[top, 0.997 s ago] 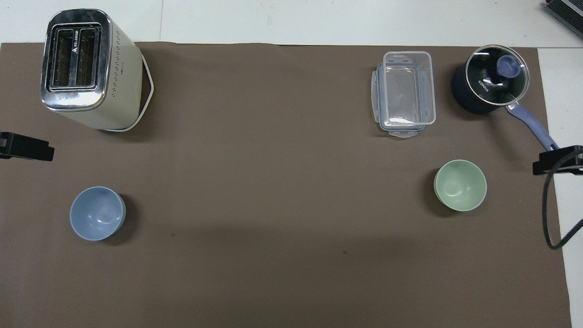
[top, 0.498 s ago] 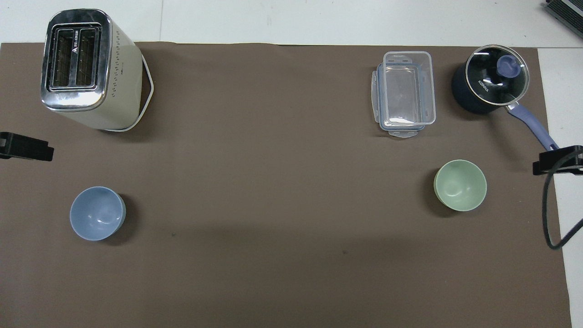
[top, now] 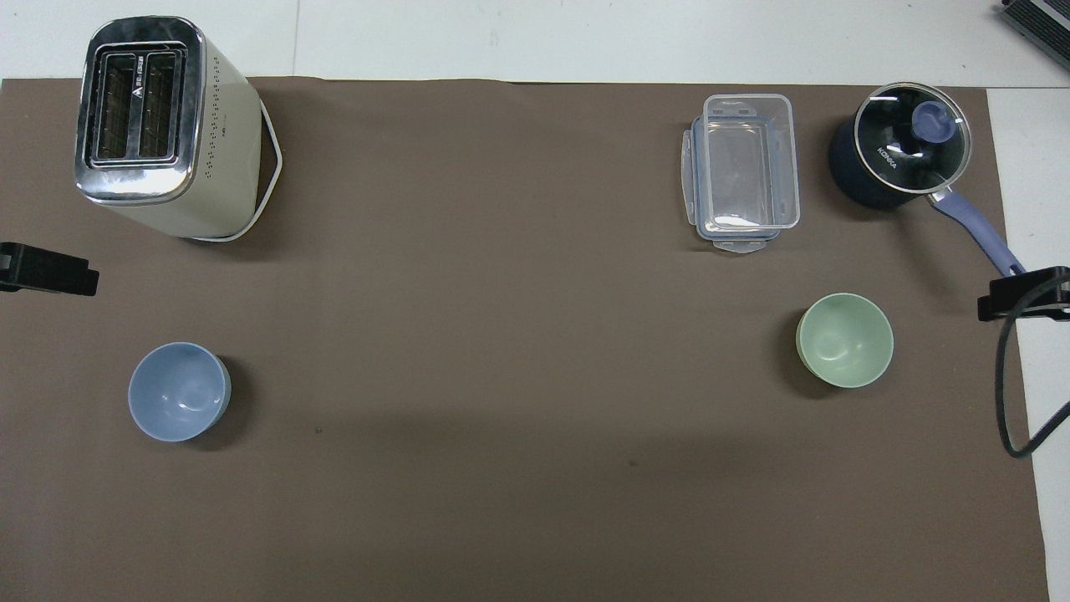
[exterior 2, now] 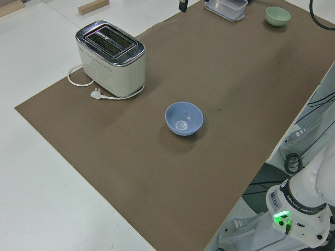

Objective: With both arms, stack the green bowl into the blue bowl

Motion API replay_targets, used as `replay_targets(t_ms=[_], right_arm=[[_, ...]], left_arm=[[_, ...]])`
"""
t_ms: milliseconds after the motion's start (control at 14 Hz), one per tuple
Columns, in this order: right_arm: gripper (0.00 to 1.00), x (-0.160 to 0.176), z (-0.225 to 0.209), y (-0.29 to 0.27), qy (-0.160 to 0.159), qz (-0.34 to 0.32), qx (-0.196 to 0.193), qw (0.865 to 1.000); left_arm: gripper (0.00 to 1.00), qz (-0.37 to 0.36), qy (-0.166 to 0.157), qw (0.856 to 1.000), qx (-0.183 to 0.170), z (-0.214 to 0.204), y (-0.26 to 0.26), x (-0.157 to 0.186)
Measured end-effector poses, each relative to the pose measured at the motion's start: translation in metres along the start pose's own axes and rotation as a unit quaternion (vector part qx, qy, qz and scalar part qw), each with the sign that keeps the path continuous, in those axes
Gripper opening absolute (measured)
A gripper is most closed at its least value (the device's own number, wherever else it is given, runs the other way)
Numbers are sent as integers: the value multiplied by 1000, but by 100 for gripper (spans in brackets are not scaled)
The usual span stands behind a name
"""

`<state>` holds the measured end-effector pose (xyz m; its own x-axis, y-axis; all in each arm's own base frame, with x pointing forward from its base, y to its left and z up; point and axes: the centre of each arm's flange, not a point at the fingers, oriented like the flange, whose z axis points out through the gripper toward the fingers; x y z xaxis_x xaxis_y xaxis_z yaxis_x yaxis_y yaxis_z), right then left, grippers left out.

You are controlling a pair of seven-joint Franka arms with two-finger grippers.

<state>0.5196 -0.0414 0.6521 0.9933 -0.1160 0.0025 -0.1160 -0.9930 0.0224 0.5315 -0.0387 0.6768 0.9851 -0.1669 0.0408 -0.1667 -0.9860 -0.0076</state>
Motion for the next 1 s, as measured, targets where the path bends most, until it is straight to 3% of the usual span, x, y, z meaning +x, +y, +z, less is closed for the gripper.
replay_targets(t_ms=[997], right_arm=[[100, 0, 5, 0, -5, 0, 0, 1000]], left_arm=[[100, 0, -1, 1000, 0, 1, 0, 0]])
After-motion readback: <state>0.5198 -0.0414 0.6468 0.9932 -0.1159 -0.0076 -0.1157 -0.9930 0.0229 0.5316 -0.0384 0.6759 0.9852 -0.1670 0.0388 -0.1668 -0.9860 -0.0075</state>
